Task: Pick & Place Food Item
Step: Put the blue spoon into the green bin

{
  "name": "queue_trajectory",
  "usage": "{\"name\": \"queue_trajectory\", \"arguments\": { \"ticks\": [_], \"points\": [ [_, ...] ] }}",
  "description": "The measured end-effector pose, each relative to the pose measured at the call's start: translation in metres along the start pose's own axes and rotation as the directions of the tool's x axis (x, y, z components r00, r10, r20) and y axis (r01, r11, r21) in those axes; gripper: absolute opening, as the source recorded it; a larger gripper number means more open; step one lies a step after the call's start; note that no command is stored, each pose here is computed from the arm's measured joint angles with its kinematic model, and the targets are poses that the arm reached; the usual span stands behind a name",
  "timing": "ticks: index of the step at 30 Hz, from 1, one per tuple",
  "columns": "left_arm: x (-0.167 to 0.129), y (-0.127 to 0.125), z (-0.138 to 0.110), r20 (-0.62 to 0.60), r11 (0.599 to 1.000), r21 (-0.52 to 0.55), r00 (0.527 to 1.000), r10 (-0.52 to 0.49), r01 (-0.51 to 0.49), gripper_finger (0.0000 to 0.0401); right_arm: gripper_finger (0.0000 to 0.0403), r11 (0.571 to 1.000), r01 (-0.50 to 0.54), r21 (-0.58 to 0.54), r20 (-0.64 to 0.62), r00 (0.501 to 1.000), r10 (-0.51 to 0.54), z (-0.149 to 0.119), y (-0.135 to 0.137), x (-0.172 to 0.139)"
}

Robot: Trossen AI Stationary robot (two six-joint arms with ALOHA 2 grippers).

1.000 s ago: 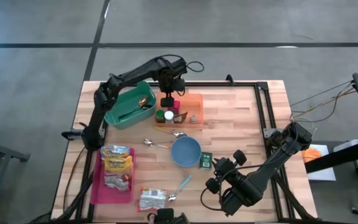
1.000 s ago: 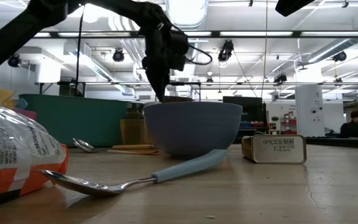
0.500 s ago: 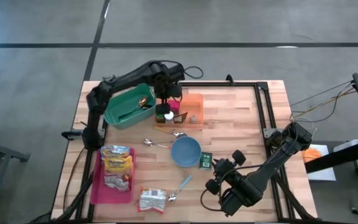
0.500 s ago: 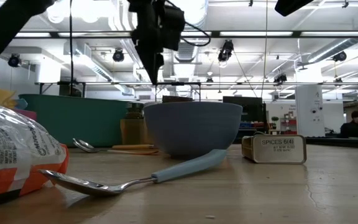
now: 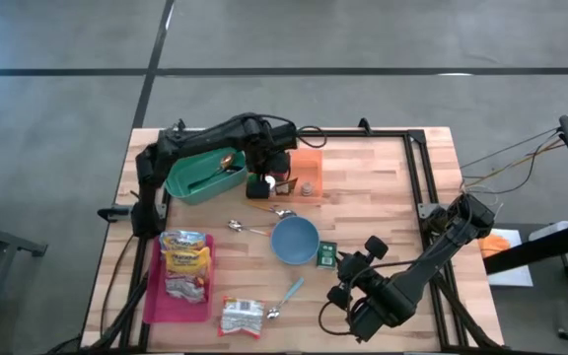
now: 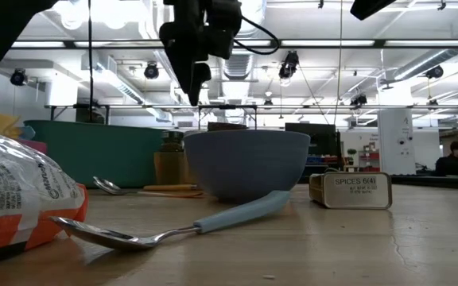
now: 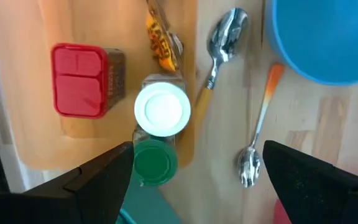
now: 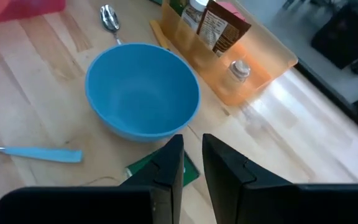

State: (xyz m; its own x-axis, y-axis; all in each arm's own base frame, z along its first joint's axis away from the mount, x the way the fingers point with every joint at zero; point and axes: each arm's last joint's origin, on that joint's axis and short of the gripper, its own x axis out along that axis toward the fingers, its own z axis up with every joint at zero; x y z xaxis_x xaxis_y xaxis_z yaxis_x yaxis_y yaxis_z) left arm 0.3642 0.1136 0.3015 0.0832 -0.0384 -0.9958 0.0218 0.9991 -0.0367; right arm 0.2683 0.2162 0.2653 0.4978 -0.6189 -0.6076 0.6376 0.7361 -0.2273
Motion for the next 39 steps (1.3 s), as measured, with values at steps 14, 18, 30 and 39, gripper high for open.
{"name": "queue_trajectory", "arguments": {
  "ticks": [14, 18, 30, 39],
  "points": [
    [-0.038, -0.019, -0.012, 0.266, 0.946, -0.323, 0.961, 0.077, 0.013, 0.036, 0.0056, 0.989, 0.036, -0.142, -0.014, 0.999, -0.038, 0.021, -0.003, 0.023],
    [-0.041, -0.029, -0.03, 0.334, 0.901, -0.431, 0.937, 0.104, 0.054, 0.036, 0.0056, 0.985, 0.02, -0.173, -0.009, 1.0, -0.022, 0.028, -0.001, 0.03],
    [-0.048, -0.065, -0.107, 0.515, 0.892, -0.431, 0.849, 0.118, 0.138, 0.036, 0.01, 0.87, -0.311, -0.381, -0.165, 0.949, 0.267, 0.061, 0.02, 0.077],
    [-0.059, -0.075, -0.135, 0.575, 0.873, -0.44, 0.813, 0.094, 0.21, 0.036, 0.0214, 0.642, -0.56, -0.524, -0.263, 0.823, 0.504, 0.081, 0.021, 0.097]
  ]
}}
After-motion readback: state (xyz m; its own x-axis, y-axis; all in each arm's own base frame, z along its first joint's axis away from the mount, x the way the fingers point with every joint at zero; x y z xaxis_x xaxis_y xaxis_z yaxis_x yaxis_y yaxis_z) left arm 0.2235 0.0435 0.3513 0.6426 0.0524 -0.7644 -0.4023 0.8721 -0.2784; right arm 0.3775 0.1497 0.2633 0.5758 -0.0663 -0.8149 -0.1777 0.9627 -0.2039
